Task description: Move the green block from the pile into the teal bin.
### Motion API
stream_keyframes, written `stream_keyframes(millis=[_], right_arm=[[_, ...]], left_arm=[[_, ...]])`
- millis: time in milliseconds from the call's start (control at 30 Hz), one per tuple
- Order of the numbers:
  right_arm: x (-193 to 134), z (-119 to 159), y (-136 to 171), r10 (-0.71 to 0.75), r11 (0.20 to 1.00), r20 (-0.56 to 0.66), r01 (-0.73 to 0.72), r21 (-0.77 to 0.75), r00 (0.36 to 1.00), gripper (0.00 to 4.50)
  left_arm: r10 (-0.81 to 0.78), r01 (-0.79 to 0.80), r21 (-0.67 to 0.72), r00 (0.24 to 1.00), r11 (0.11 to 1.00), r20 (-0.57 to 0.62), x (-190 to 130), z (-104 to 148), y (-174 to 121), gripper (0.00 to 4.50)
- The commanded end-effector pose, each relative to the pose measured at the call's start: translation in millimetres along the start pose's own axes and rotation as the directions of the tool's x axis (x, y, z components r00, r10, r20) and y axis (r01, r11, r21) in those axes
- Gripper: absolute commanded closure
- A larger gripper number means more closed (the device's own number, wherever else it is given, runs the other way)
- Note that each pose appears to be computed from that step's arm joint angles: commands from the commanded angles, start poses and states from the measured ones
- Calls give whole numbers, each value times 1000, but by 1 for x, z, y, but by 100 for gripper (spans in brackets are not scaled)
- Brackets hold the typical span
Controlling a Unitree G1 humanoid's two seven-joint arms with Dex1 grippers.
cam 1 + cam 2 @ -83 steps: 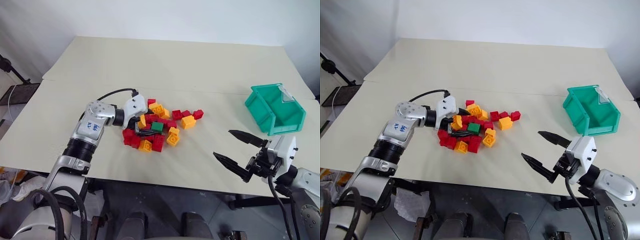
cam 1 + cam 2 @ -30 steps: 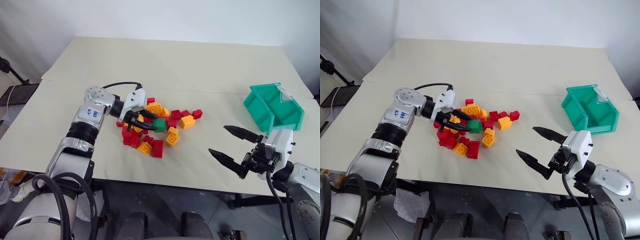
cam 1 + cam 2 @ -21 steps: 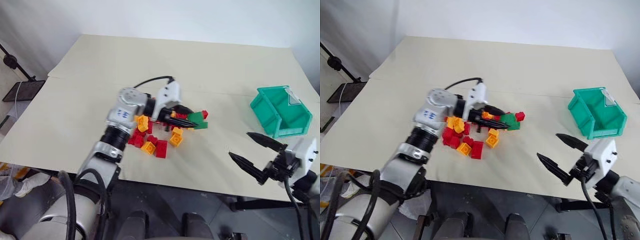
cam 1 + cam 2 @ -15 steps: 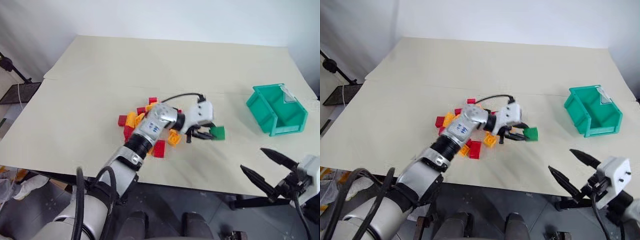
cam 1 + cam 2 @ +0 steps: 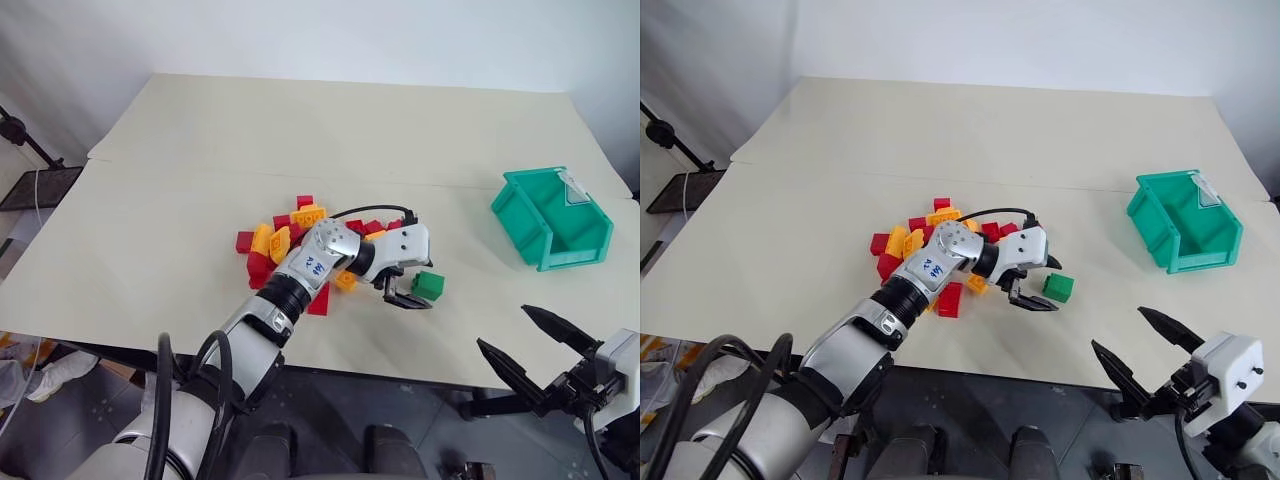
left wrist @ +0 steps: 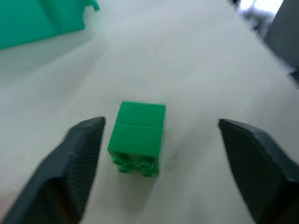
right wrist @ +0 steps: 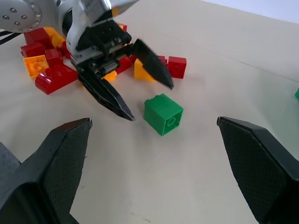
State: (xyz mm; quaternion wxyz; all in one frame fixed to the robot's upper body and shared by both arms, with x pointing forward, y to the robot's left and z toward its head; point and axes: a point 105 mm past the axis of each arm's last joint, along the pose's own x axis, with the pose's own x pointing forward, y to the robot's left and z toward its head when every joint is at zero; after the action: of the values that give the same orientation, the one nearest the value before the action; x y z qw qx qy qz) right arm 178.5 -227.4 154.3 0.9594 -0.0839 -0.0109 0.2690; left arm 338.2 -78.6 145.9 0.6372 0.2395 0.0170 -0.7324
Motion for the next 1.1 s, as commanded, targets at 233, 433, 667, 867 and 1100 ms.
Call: stream_keyframes(millis=[233, 433, 667, 867, 1100], right_arm=[[47, 10, -9, 237, 966, -46, -240, -93, 970, 0], [102, 9, -16, 391, 901, -185, -416, -124, 901, 0], [134, -12, -31, 429, 848, -419, -516, -117, 800, 0], [146, -18, -45, 400, 845, -488, -519, -131, 775, 0], [143, -17, -44, 425, 836, -471, -535, -125, 773, 123]], left_arm=[[80, -101, 71, 964, 992, 254, -77, 19, 9, 7], [164, -211, 107, 926, 972, 340, -152, -1, -16, 7], [356, -376, 35, 899, 926, 254, -212, -25, -48, 7], [448, -449, -37, 878, 893, 167, -238, -40, -81, 7], [492, -486, -74, 855, 871, 167, -240, -39, -100, 0]])
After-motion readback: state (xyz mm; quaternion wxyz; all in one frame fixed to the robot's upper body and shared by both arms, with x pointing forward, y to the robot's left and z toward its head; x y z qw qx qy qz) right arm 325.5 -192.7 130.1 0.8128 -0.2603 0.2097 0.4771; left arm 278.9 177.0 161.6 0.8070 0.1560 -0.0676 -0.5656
